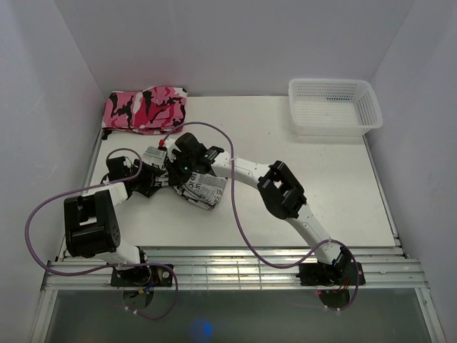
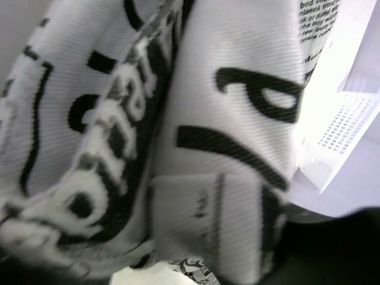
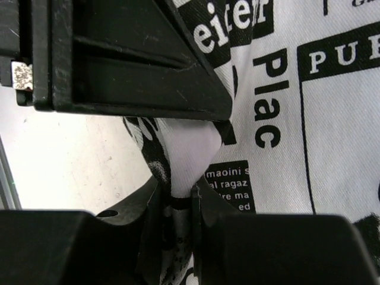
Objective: Fold and stack the trousers
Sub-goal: Neatly place the folded trousers to the corner
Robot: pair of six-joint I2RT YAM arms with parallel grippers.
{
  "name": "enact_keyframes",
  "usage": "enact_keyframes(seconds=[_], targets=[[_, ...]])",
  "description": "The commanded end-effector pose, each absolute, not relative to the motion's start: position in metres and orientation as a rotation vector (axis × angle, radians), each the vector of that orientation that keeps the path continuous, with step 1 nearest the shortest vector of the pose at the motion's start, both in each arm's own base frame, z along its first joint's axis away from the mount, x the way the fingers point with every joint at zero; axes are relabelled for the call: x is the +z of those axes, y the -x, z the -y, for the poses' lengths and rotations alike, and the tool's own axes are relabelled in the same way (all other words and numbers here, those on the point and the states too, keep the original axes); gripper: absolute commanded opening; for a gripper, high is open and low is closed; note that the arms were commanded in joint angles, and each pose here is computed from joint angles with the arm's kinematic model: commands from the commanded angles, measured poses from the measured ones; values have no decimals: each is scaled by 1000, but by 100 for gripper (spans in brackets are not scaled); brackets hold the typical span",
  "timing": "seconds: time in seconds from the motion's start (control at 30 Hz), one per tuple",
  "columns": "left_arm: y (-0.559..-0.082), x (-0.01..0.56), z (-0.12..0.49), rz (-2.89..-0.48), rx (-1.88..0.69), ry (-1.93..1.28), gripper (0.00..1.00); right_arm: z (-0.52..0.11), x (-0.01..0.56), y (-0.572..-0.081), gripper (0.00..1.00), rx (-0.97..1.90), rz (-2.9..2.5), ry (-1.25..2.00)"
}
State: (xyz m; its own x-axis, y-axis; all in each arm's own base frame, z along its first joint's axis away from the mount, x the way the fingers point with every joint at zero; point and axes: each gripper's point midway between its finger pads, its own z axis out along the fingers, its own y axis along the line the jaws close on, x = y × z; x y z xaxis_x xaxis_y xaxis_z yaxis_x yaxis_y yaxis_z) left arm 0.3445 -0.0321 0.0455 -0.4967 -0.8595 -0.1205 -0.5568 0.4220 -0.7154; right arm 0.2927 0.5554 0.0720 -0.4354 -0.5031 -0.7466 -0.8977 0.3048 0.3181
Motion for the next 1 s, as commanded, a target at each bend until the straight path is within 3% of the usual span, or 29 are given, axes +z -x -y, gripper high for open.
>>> enact_keyframes(seconds=[0.0,0.03,0.2,0.27,0.3,0.37,0.4,0.47,0.5,0.63,0.73,0.97], targets=[[-351,45,34,-2149,-874,1159,70,-574,111,-275,8,1168,-1954,1228],[-351,44,35,-2150,-876,1162,61,-574,111,-275,8,1168,-1954,1224],[-355,44,33,-2139,-867,1141,46,-573,106,-273,8,1168,-1960,1234],[-357,49,35,-2134,-888,1110,26,-572,107,-267,8,1186,-1953,1262],[-361,54,35,-2121,-896,1072,9,-572,107,-264,8,1191,-1942,1285],[-365,65,38,-2115,-925,1004,0,-564,112,-262,24,1194,-1937,1308],[-372,78,38,-2088,-936,950,0,-557,114,-263,42,1186,-1929,1317],[-378,94,40,-2065,-939,853,0,-533,124,-269,61,1185,-1938,1303],[-382,107,42,-2034,-940,789,0,-523,131,-272,76,1203,-1938,1295],[-402,153,57,-1972,-881,500,0,-453,185,-310,99,1168,-1870,1207],[-413,174,83,-1946,-833,244,0,-395,199,-335,91,1085,-1892,1132],[-457,224,142,-1783,-742,-212,0,-287,195,-365,90,918,-1985,954]])
